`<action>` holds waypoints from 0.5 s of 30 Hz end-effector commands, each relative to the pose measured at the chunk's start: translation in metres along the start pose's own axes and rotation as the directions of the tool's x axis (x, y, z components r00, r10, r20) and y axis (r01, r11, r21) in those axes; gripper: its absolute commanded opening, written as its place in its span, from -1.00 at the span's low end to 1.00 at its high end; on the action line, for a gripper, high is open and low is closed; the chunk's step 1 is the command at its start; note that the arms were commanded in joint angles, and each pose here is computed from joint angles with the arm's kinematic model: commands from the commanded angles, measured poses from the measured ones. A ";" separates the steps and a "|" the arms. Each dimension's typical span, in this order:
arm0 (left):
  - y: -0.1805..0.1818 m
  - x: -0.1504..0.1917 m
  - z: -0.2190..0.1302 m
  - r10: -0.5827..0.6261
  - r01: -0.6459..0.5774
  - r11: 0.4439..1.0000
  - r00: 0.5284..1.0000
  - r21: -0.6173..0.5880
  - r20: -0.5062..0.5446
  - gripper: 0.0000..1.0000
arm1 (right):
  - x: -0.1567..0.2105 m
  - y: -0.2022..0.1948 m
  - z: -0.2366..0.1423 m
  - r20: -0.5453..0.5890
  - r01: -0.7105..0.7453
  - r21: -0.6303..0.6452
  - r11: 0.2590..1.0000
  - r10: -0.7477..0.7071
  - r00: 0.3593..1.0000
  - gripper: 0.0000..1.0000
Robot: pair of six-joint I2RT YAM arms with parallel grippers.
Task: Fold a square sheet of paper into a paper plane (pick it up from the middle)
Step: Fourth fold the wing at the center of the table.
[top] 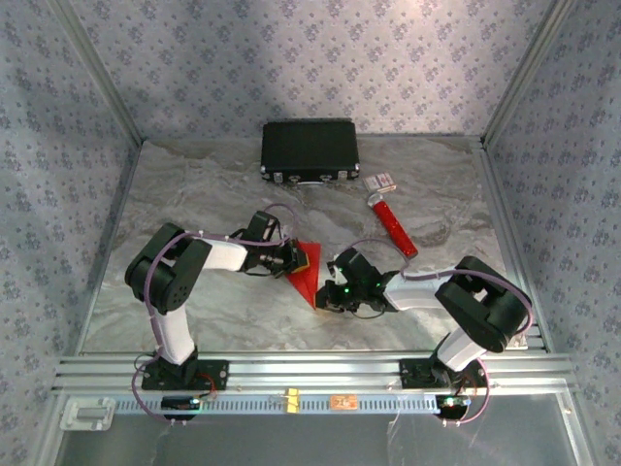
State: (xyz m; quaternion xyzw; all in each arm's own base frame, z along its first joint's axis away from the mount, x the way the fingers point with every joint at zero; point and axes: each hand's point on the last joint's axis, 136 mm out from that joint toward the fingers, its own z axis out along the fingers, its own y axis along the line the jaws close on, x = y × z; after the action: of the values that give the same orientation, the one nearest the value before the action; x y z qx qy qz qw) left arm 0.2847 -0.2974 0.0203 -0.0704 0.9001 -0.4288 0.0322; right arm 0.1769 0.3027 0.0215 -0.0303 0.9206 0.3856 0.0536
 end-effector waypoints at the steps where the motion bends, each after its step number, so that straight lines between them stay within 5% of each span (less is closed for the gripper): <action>1: 0.044 0.013 0.006 -0.092 0.090 0.987 0.996 -0.131 -0.012 -0.87 | 0.028 -0.011 0.001 -0.115 -0.015 0.041 0.999 0.020 0.993 -0.87; 15: 0.047 0.015 0.005 -0.108 0.106 0.985 0.994 -0.136 -0.005 -0.87 | 0.042 -0.026 0.005 -0.176 -0.032 0.124 0.992 0.053 0.983 -0.89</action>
State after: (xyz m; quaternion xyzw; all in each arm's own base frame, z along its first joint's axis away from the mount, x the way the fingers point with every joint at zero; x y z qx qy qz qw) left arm 0.2829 -0.2979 0.0202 -0.0737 0.8975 -0.4340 0.0287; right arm 0.1723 0.3057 0.0198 -0.0351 0.9237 0.3795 0.0386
